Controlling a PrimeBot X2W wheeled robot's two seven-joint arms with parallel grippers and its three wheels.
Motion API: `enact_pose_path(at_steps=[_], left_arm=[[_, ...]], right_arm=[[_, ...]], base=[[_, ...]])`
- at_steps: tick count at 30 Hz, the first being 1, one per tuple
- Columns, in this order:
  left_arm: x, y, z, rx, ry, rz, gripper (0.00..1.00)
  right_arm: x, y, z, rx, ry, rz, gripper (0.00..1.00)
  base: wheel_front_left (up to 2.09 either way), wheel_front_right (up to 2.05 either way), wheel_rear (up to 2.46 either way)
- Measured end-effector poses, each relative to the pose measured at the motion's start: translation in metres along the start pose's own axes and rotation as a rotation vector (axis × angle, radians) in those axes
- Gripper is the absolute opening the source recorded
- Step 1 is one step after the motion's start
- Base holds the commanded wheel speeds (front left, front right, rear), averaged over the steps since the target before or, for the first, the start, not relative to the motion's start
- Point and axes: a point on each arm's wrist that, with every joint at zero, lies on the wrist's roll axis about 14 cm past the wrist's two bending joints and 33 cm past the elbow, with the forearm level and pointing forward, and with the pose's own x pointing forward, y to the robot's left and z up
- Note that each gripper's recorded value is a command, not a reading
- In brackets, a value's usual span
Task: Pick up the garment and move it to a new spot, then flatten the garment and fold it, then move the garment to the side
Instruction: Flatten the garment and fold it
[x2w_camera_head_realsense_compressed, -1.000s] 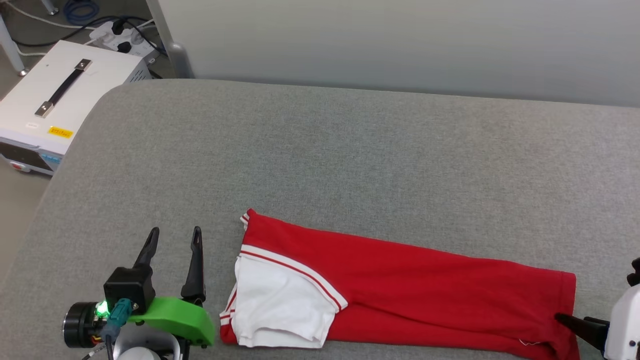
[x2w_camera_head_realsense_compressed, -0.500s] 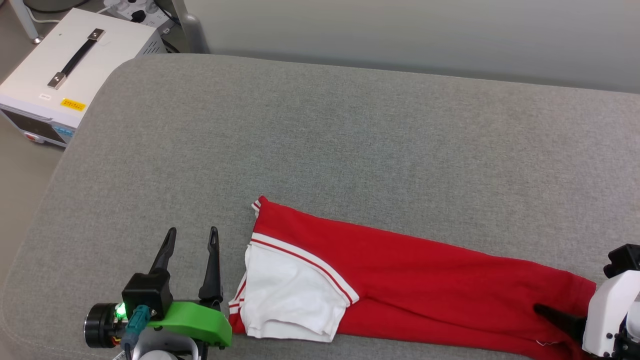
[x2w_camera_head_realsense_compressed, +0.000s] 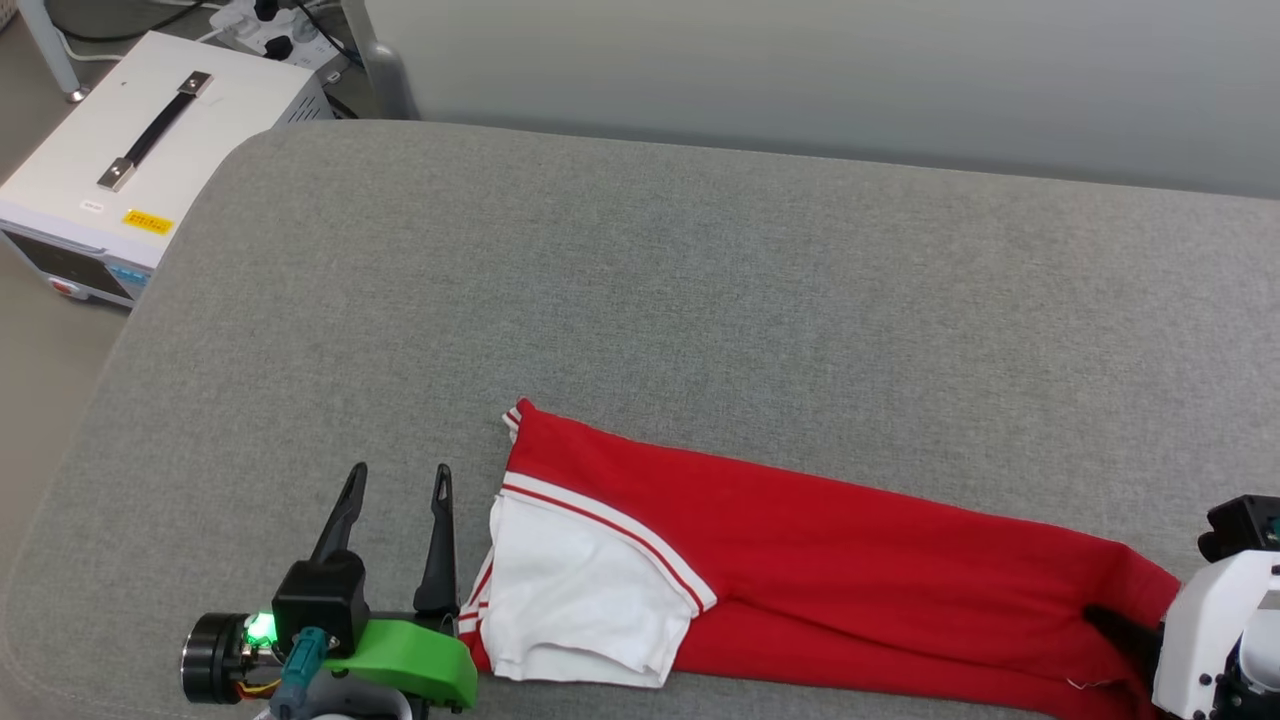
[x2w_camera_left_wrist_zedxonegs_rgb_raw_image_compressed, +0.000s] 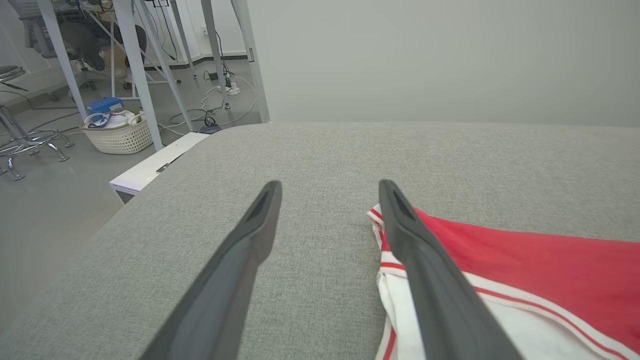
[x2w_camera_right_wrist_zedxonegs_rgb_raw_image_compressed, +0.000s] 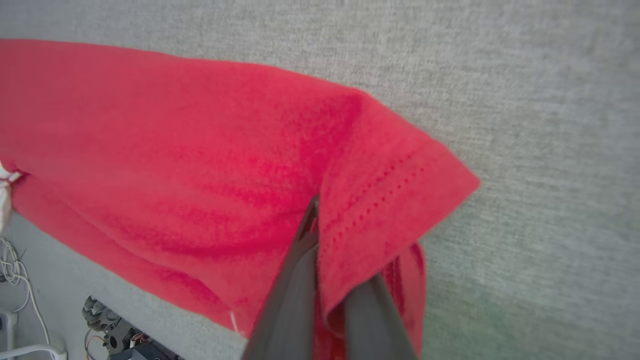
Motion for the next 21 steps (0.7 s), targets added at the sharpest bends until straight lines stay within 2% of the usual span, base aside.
enact_pose_path(at_steps=[6, 16, 21], left_arm=[[-0.001, -0.003, 0.003, 0.002, -0.012, -0.018, 1.0], [-0.001, -0.007, 0.007, 0.004, -0.029, -0.035, 1.0], [-0.005, -0.006, 0.006, 0.006, -0.025, -0.04, 1.0]], right_arm=[[-0.015, -0.019, 0.013, 0.01, -0.068, -0.05, 0.0], [-0.063, -0.094, 0.031, -0.026, -0.112, -0.274, 0.0], [-0.069, -0.088, 0.033, -0.015, -0.136, -0.256, 0.0]], base=[[0.0, 0.0, 0.0], [0.0, 0.0, 0.0], [0.0, 0.0, 0.0]])
